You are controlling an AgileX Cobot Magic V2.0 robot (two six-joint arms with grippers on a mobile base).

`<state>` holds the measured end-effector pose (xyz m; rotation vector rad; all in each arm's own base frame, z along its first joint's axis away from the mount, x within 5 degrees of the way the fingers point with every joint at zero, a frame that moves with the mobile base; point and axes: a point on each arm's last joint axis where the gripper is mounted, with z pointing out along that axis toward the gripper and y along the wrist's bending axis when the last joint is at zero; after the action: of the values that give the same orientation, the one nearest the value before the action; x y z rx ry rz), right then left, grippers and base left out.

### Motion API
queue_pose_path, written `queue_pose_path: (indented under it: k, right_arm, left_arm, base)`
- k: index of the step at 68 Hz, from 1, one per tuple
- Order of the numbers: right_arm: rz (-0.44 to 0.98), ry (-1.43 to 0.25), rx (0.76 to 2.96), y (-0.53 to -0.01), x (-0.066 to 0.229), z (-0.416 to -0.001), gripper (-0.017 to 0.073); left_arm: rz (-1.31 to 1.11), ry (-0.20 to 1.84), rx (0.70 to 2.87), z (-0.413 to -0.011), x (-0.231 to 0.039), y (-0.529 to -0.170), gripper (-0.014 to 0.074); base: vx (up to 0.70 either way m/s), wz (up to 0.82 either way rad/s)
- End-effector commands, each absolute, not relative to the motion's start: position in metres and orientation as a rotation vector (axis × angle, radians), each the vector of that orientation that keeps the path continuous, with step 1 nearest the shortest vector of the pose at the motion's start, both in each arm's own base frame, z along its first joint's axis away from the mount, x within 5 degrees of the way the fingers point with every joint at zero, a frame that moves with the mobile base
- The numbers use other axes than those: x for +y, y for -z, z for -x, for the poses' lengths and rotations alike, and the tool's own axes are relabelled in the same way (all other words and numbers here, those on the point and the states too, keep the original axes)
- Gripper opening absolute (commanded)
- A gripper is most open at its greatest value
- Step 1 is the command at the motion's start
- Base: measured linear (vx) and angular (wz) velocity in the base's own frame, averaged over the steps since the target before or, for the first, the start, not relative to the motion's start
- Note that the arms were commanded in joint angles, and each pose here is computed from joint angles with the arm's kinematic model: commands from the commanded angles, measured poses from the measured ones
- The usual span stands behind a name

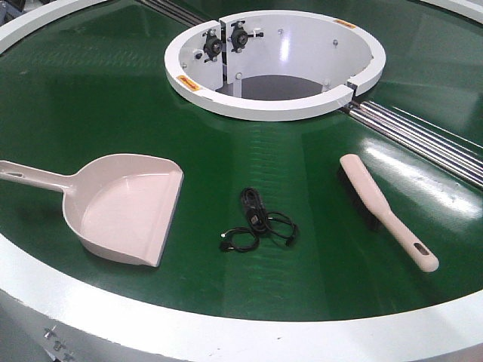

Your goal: Clean and inspect green conveyor with broom and dustpan

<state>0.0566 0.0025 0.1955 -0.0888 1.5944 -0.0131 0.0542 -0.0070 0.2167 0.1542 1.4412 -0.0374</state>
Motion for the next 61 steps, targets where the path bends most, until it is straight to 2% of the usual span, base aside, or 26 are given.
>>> queue_pose_path:
  k: [1,13,22,36,53,61]
  right_arm:
    - [0.091,0.016,1.508,-0.202,0.003,-0.056,-0.0008]
    - [0.091,0.016,1.508,-0.202,0.003,-0.056,-0.0008]
    - [0.091,0.016,1.508,-0.202,0.003,-0.056,-0.0008]
    - [0.091,0.016,1.508,-0.202,0.003,-0.056,-0.0008]
    - [0.091,0.016,1.508,-0.202,0.003,-0.056,-0.0008]
    - [0.091,0.016,1.508,-0.202,0.003,-0.056,-0.0008]
  left_arm:
    - [-0.111,0.066,1.272,-0.045,-0.005,-0.265,-0.0006]
    - [-0.152,0.05,1.455,-0.054,-0.007,-0.32,-0.0006]
    - [-0.199,0.009,1.668,-0.075,-0.009,-0.341,-0.0006]
    - [-0.218,0.02,1.904,-0.104,-0.014,-0.331,-0.0006]
    - [-0.225,0.02,1.968,-0.114,-0.015,-0.325,-0.0001]
    - [-0.232,0.017,1.992,-0.117,-0.015,-0.322,0.0036]
  base:
    - [0.0,0.0]
    - [0.0,0.0]
    - [0.0,0.0]
    - [0.0,0.0]
    - [0.0,0.0]
    - [0.0,0.0]
